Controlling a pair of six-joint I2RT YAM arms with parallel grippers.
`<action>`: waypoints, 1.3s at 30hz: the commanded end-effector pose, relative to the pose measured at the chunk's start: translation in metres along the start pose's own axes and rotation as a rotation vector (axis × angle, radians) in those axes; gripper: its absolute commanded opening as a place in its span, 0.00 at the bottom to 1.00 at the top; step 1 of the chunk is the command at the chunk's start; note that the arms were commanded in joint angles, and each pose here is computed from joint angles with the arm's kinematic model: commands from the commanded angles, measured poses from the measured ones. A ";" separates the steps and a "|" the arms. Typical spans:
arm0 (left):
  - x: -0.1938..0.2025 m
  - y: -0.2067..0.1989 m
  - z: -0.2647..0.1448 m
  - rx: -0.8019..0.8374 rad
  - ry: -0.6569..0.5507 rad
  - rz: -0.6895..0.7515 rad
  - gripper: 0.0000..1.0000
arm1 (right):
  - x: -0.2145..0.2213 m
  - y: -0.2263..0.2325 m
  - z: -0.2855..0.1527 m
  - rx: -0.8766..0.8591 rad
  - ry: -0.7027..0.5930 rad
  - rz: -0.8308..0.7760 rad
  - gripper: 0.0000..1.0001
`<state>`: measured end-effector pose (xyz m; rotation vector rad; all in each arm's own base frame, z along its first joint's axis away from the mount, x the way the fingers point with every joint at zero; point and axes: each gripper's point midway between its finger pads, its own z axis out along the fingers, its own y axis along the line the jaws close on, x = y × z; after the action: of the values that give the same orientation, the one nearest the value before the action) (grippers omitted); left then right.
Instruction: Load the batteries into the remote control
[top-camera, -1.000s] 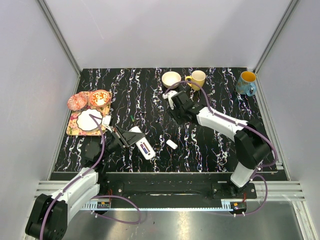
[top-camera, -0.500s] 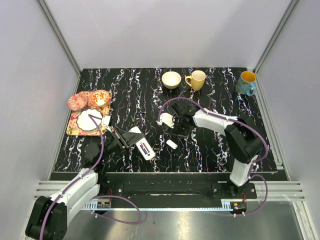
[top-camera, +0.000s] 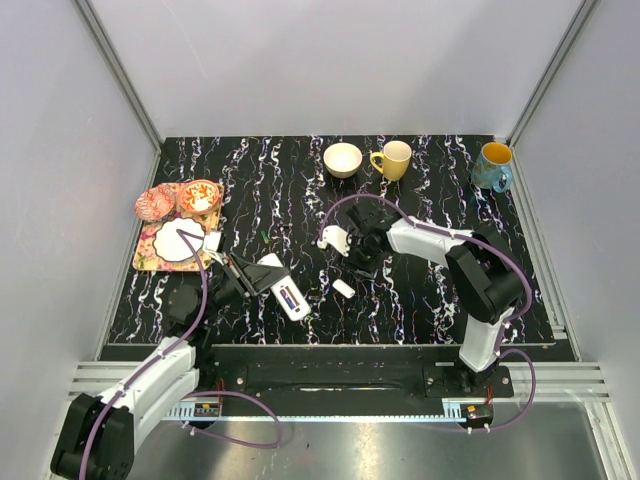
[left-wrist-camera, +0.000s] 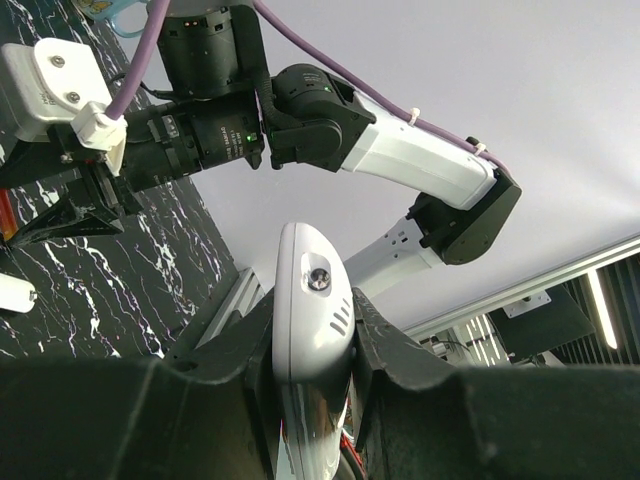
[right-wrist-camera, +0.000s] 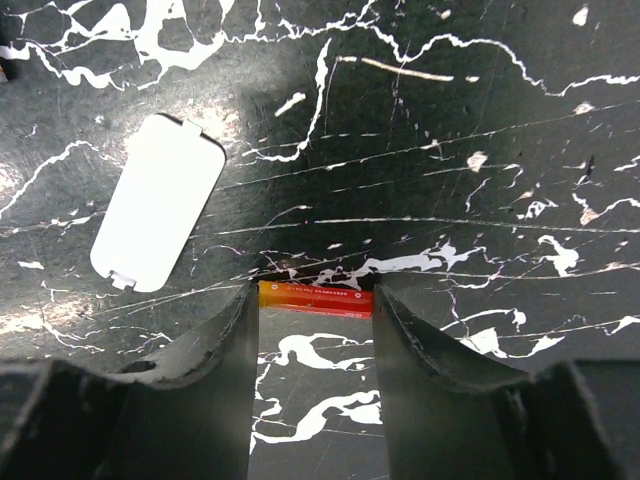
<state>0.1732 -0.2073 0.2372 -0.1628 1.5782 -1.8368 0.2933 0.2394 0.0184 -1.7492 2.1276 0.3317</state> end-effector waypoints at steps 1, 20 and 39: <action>0.004 0.002 -0.005 0.012 -0.003 0.023 0.00 | -0.004 -0.004 -0.001 0.026 -0.034 0.036 0.41; 0.005 -0.003 -0.005 0.020 0.003 0.033 0.00 | -0.075 -0.066 -0.087 0.402 -0.317 0.167 1.00; -0.008 0.013 -0.001 -0.051 -0.065 0.038 0.00 | -0.175 -0.034 -0.185 0.028 -1.011 1.096 1.00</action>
<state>0.1799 -0.2049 0.2259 -0.2054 1.6126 -1.7785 0.3278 0.3155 0.2361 -0.3921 1.9713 0.9613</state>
